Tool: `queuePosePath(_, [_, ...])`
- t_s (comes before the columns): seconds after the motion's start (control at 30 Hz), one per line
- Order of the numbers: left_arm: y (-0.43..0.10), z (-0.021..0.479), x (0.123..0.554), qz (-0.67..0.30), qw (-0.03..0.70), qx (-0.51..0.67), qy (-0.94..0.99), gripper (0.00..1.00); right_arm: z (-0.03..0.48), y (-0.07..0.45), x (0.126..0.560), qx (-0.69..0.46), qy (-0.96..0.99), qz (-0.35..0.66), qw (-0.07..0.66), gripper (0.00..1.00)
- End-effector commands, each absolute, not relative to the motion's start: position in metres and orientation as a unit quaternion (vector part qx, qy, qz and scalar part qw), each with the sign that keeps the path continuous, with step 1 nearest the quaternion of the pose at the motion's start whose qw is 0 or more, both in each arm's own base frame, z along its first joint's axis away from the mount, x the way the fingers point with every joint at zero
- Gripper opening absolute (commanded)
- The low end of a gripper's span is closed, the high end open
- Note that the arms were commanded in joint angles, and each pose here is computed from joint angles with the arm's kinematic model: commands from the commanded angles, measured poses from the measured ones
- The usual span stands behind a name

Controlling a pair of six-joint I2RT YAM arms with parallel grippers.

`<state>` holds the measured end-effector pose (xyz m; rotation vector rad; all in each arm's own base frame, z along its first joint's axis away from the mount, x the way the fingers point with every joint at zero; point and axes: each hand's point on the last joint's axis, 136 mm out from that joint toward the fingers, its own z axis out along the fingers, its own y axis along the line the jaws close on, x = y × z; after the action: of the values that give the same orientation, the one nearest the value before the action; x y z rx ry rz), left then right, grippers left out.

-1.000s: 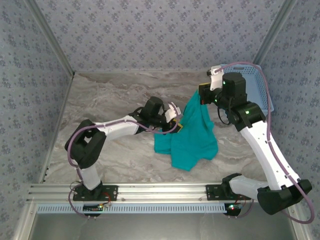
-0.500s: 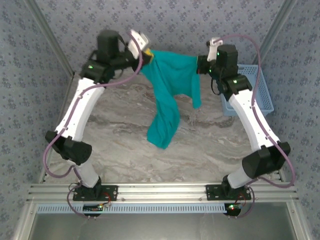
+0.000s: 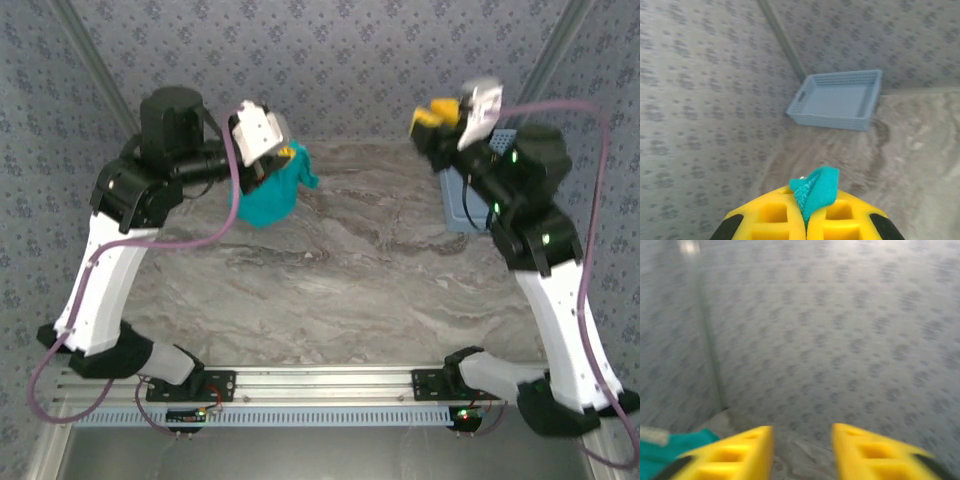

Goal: Fold the inside-out t-shirt

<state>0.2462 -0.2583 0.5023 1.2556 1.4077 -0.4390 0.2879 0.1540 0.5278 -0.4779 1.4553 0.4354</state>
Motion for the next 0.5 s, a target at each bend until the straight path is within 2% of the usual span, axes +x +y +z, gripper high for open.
queuePosePath(0.0, [-0.258, 0.518, 0.223, -0.212, 0.591, 0.542, 0.559, 0.0, 0.417, 0.219, 0.258, -0.422, 0.627, 0.225, 0.615, 0.68])
queuePosePath(0.03, [-0.258, 0.514, 0.22, -0.218, 0.586, 0.542, 0.562, 0.0, 0.39, 0.227, 0.249, -0.453, 0.616, 0.221, 0.605, 0.73])
queuePosePath(0.2, [-0.261, 0.489, 0.224, -0.23, 0.557, 0.542, 0.585, 0.0, 0.312, 0.247, 0.224, -0.576, 0.574, 0.223, 0.537, 0.82])
queuePosePath(0.37, [-0.265, 0.473, 0.255, -0.236, 0.553, 0.471, 0.645, 0.0, 0.299, 0.258, 0.212, -0.596, 0.564, 0.252, 0.512, 0.84])
queuePosePath(0.47, [-0.267, 0.46, 0.278, -0.248, 0.552, 0.407, 0.684, 0.0, 0.295, 0.255, 0.21, -0.597, 0.568, 0.231, 0.517, 0.84])
